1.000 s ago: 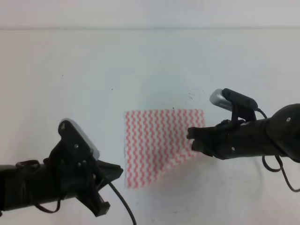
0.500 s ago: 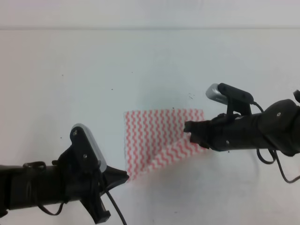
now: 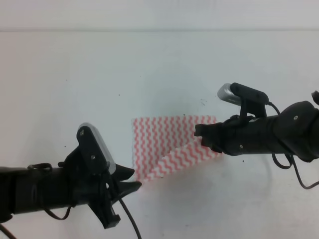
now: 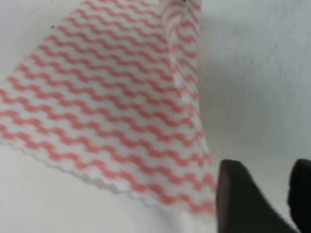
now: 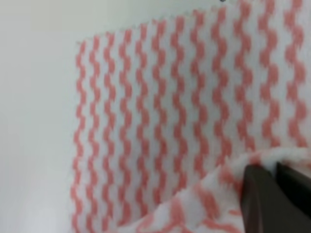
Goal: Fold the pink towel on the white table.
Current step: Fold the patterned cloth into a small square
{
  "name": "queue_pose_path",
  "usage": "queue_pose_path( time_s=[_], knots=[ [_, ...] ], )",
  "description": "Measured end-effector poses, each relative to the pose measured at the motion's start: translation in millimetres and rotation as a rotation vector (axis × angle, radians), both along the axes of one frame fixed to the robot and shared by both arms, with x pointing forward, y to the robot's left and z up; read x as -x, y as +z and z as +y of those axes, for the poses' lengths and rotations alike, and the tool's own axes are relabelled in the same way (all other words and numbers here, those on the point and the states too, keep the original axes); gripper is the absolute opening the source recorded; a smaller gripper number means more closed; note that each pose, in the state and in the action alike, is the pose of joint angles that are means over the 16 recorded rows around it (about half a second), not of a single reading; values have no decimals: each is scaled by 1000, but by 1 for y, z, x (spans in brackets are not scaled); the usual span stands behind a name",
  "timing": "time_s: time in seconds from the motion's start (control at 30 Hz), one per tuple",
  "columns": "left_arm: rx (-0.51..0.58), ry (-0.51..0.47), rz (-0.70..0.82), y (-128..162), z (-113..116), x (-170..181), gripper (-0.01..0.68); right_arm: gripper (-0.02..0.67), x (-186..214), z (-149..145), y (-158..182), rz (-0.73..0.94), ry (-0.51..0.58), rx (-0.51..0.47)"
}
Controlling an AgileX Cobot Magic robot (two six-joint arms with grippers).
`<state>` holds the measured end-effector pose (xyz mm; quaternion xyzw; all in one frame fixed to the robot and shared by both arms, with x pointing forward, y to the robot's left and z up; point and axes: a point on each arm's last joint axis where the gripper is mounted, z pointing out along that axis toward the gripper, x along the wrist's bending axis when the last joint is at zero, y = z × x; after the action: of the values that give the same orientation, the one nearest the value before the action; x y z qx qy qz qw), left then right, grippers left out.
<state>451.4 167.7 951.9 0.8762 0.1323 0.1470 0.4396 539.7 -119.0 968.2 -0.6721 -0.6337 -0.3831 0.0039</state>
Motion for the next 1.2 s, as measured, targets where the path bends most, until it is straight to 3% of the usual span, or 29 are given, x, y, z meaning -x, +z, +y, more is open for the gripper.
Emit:
queue_pose_path(
  time_s=[0.23,0.4,0.93,1.2],
  knots=[
    [-56,-53,-15,-14,-1,-4,303,-16,0,0,0,-3,0,3],
    [-113,-82,-35,-25,-1,-10,331,-16,0,0,0,-5,2,4],
    [-180,-80,-43,-38,-4,-29,329,-16,0,0,-1,-2,5,8],
    [-186,-88,-30,-44,-5,-32,272,-16,0,0,0,-4,10,7]
  ],
)
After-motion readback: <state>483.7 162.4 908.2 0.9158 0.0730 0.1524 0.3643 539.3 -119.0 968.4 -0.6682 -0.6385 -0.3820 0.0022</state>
